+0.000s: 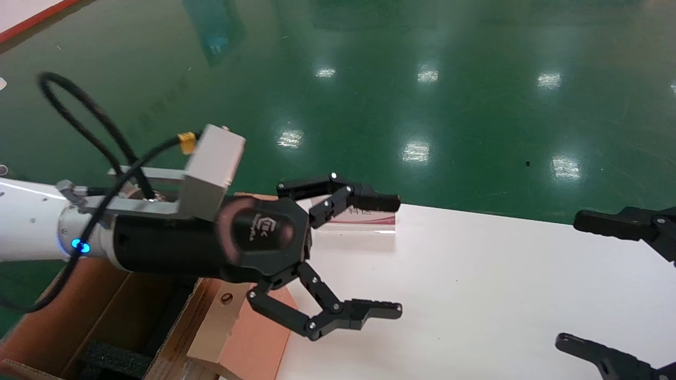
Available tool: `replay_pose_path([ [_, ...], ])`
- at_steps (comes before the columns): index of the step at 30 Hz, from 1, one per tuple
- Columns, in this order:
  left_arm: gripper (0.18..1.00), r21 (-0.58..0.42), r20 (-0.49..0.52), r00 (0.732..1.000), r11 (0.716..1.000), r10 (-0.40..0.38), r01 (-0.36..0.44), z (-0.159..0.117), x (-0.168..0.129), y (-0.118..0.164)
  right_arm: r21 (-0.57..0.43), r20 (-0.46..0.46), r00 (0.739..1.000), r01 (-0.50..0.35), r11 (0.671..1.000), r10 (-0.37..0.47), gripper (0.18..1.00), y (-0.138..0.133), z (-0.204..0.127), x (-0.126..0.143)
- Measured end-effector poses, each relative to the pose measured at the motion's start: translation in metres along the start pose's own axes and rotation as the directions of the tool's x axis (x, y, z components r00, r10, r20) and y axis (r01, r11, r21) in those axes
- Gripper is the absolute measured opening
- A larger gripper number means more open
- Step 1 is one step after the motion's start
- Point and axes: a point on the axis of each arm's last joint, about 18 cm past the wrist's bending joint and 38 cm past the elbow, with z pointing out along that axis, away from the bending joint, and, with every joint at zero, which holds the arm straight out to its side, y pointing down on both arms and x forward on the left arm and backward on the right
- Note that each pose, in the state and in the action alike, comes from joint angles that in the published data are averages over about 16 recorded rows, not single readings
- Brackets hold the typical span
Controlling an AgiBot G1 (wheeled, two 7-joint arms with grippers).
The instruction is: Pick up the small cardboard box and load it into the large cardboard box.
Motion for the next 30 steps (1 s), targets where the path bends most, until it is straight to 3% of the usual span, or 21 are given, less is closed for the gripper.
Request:
replay_pose_path([
  [5,1.001,-0.143,0.023,1.0,0.99,-0.012,0.015,0.0,-0.008,0.007,0.0,0.0,1.0,0.0,1.0,0.0,1.001,0.0,0.0,0.0],
  [10,1.001,-0.324,0.046,0.998,0.945,-0.03,0.043,0.001,-0.02,0.012,0.0,0.0,1.0,0.0,1.0,0.0,1.001,0.0,0.0,0.0],
  [19,1.001,-0.578,0.124,0.986,0.8,-0.108,0.16,0.009,-0.042,0.009,0.0,0.0,1.0,0.0,1.0,0.0,1.001,0.0,0.0,0.0],
  [30,1.001,-0.709,0.259,0.942,0.62,-0.214,0.335,0.017,-0.049,0.0,0.0,0.0,1.0,0.0,1.0,0.0,1.001,0.0,0.0,0.0],
])
